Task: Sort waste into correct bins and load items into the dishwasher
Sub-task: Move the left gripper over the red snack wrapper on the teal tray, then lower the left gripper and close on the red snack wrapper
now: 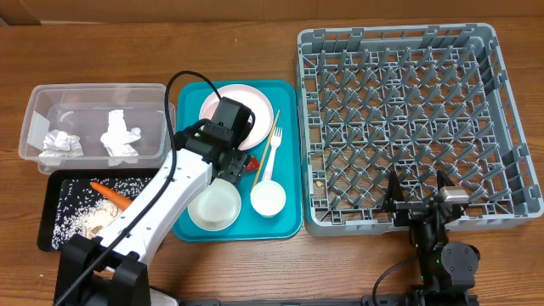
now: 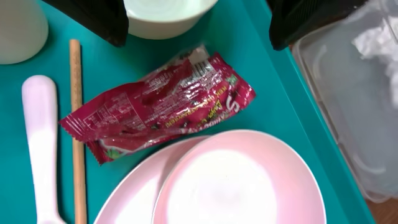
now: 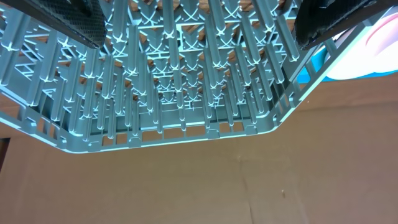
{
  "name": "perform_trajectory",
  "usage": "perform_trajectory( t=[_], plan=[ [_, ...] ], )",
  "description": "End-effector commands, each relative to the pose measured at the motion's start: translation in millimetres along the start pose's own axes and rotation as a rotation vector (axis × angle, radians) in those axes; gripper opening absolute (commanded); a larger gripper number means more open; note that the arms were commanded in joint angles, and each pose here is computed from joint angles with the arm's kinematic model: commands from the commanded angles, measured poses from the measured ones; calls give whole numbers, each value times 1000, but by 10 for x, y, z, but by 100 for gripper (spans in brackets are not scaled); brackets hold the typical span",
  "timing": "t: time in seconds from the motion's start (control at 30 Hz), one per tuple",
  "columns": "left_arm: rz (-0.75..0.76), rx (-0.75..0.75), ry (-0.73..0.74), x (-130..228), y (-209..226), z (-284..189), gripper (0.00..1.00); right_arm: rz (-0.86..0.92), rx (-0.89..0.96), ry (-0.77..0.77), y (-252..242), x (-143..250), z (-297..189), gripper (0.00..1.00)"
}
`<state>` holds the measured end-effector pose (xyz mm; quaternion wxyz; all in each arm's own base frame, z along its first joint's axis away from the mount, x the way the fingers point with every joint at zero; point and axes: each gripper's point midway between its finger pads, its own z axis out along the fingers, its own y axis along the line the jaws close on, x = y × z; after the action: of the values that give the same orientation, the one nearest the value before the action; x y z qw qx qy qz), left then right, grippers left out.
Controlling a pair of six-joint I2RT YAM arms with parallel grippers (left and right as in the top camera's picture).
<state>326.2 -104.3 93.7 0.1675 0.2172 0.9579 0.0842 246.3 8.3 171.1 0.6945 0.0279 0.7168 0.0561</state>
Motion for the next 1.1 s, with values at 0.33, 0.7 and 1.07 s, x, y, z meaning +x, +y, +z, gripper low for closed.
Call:
perform_trajectory(
  t=[0.33,0.7,1.07],
  plan=[
    [119,-11,93,86,-45,315,73,-4,3,-5,-4,16,1,100],
    [132,-4,163,175,-113,601,84,-4,3,-5,-4,16,1,100],
    [129,41,162,154,-224,748,86,-4,3,-5,-4,16,1,100]
  ],
)
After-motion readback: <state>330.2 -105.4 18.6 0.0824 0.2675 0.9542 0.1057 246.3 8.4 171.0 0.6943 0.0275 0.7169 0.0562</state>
